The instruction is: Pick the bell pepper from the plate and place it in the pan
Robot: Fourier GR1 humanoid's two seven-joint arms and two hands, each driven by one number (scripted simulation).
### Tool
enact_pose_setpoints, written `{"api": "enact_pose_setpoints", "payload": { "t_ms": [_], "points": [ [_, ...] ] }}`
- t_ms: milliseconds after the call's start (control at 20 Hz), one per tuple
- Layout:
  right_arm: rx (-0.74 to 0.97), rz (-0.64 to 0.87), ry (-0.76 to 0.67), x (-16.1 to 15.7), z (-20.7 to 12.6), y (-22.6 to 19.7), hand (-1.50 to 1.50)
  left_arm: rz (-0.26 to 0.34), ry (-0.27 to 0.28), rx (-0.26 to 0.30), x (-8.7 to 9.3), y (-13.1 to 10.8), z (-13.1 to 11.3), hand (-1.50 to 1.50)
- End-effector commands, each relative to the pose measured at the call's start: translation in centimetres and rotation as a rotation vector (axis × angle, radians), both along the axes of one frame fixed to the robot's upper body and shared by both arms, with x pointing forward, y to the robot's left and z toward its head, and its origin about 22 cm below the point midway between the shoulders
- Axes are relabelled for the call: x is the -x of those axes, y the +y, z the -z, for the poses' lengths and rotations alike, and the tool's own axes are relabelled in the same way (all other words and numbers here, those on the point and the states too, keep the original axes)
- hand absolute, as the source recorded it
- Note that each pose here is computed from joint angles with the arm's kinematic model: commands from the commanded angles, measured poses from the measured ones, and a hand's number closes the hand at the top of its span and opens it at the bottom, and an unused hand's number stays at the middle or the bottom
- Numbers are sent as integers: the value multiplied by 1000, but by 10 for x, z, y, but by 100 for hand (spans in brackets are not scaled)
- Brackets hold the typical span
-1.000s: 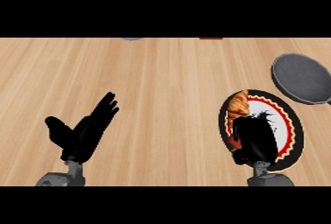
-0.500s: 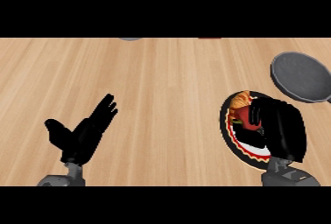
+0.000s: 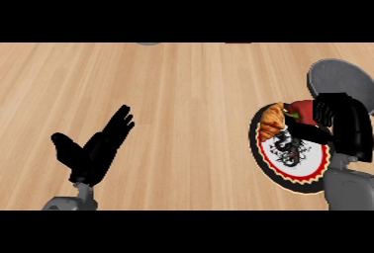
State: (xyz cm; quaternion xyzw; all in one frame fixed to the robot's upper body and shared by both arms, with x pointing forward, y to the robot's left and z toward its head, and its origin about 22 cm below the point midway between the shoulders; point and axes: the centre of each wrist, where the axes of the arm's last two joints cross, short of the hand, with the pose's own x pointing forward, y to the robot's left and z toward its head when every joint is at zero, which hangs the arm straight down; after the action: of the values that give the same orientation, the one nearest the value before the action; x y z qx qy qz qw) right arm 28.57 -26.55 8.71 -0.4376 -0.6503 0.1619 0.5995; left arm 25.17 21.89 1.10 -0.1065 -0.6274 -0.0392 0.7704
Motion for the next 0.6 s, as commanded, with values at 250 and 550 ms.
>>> {"api": "enact_pose_setpoints", "payload": {
  "t_ms": [250, 550],
  "points": [
    [138, 114, -47, -56, 30, -71, 150, 3, -26, -7, 0, -18, 1, 0],
    [164, 276, -146, -81, 36, -111, 150, 26, 11, 3, -8, -1, 0, 0]
  ]
}}
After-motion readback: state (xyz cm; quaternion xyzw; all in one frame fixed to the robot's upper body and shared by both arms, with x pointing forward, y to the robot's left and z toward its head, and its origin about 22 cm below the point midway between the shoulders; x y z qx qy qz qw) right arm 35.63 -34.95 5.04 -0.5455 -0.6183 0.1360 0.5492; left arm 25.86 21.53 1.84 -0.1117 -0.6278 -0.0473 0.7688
